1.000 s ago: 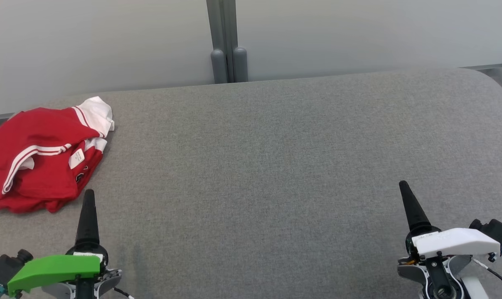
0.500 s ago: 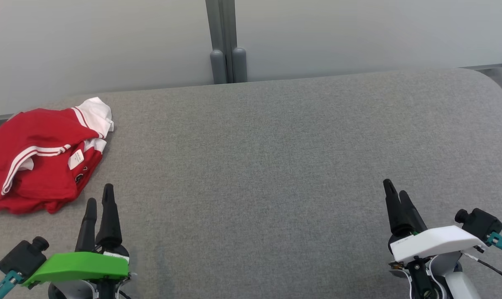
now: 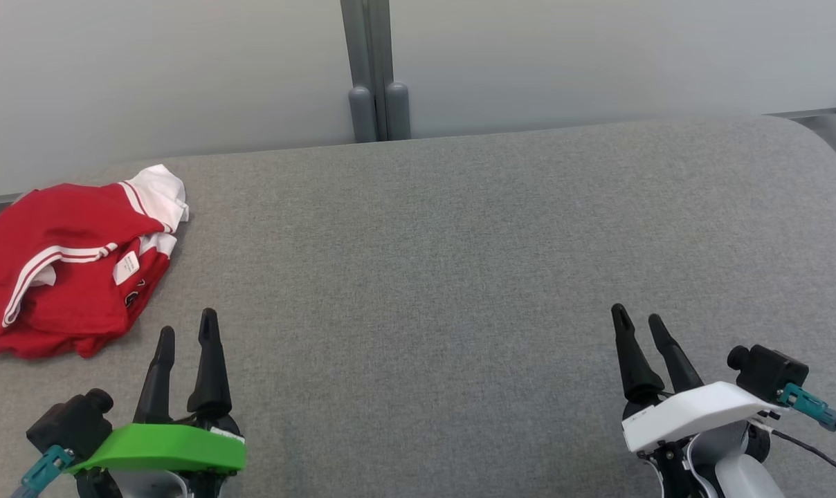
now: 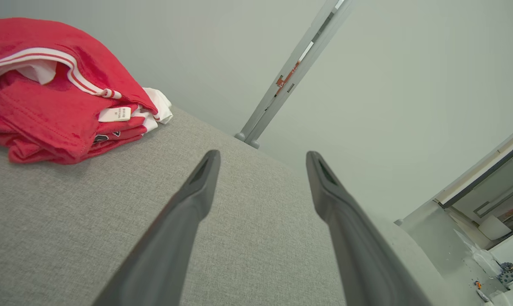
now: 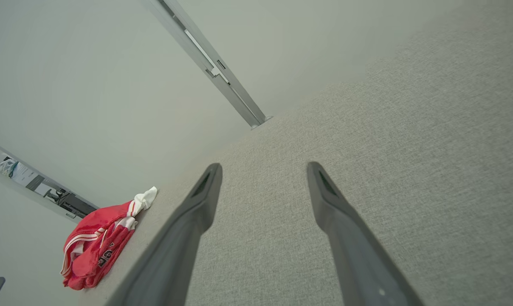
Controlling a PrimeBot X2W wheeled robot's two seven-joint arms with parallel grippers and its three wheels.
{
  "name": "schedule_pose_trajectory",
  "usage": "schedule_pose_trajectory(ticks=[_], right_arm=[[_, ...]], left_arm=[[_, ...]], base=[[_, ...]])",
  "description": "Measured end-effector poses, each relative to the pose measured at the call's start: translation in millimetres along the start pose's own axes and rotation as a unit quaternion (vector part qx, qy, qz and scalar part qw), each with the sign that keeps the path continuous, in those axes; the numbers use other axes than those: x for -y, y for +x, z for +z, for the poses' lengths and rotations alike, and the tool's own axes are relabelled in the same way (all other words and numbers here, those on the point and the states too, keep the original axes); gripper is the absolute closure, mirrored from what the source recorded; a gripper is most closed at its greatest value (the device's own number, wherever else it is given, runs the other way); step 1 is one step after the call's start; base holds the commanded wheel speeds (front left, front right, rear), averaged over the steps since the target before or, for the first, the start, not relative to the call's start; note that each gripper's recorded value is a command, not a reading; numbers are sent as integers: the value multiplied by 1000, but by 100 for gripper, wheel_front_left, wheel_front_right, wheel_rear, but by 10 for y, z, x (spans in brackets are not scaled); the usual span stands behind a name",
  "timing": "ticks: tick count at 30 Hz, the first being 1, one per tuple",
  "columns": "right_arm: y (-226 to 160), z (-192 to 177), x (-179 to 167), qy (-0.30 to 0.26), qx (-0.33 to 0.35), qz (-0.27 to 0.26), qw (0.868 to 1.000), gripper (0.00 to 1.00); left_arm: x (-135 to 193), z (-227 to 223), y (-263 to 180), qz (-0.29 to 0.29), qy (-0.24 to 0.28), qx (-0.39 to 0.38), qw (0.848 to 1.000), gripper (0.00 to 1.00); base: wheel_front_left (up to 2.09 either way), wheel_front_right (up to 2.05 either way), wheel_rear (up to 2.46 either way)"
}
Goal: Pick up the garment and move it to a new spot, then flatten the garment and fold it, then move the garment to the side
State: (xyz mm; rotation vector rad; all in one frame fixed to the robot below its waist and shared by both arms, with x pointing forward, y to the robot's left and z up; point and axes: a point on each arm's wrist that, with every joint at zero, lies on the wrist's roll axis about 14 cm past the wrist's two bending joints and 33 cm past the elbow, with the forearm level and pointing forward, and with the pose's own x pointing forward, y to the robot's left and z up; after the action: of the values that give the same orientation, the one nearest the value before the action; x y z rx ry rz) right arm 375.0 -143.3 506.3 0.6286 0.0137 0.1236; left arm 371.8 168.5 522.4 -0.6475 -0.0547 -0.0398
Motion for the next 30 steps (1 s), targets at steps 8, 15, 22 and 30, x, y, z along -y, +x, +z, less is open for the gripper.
schedule_pose_trajectory(ticks=[8,15,22,30], right_arm=[[-2,-9,-94,-44,2,18,999,0],[-1,-5,-121,-81,6,25,996,0],[-3,11,-147,-116,12,32,993,0],[-3,28,-177,-150,18,40,988,0]], left_arm=[[104,2,1,-19,45,5,999,0],[187,-17,-7,-35,87,8,996,0],[199,-29,-31,-40,121,10,992,0],[204,-39,-42,-46,148,12,988,0]], base=[[0,0,0],[0,0,0],[0,0,0],[0,0,0]])
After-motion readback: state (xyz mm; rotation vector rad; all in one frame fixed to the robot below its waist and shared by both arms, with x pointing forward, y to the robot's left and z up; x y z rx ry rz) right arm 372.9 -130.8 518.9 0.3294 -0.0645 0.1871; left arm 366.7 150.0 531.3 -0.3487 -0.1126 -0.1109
